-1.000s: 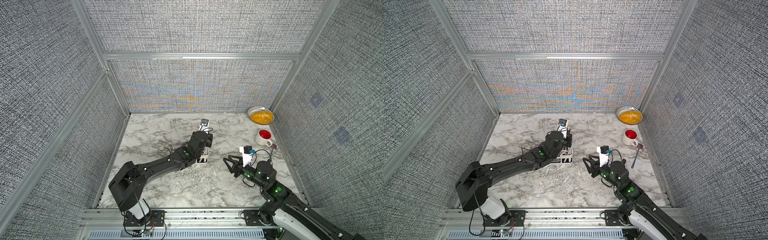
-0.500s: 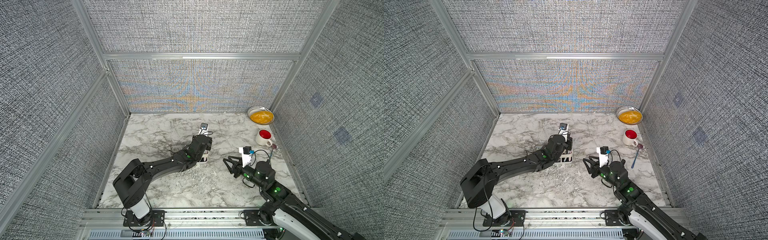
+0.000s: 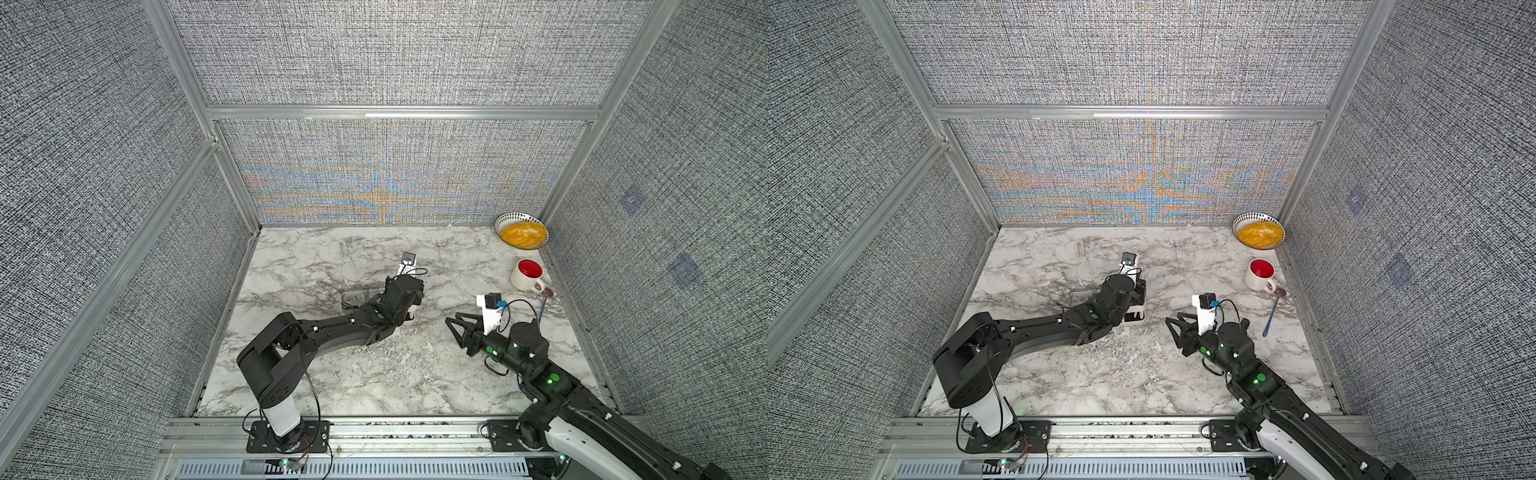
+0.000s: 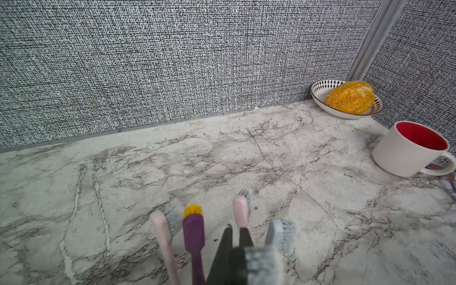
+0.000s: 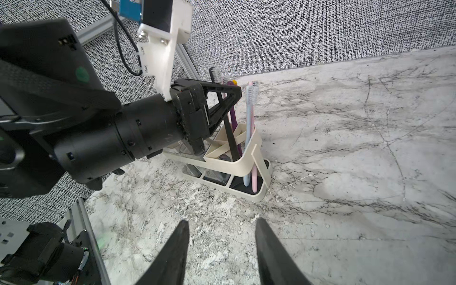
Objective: Place the toothbrush into the toothbrush holder
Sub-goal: Place the toothbrush in the toothbrush holder.
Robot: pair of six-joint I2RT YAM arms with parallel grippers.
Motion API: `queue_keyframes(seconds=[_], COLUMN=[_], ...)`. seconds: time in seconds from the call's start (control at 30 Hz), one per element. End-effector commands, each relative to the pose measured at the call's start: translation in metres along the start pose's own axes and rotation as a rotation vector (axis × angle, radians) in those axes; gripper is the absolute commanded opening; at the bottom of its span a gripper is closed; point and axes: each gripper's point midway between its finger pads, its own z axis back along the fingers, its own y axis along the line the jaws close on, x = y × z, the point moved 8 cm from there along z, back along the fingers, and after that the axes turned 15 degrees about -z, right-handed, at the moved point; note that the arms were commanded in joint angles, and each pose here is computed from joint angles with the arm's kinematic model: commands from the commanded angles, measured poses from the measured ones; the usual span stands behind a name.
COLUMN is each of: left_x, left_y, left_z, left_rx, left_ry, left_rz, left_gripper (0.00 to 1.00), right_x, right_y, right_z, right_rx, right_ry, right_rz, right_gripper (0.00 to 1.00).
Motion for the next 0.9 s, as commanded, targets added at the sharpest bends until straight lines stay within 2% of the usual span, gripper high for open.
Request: queue_keyframes(seconds=[0.0,0.87], left_x=[0.001,-0.025], left_y=[0.001,0.0], left_z=[-0.003,-0.009], left_rx=[0.021,0.049], left_ry=[-0.019,0.032], left_rz=[0.018,0.002], left_gripper=[0.02,0.07], right_x=[0.004,0.003], right_y=[0.003,0.002], right_z=[0.0,0.002], right_rx=[0.016,0.01], right_ry=[-0.023,-0.024], right_rz=[0.018,0.023], right_gripper=[0.46,0.46])
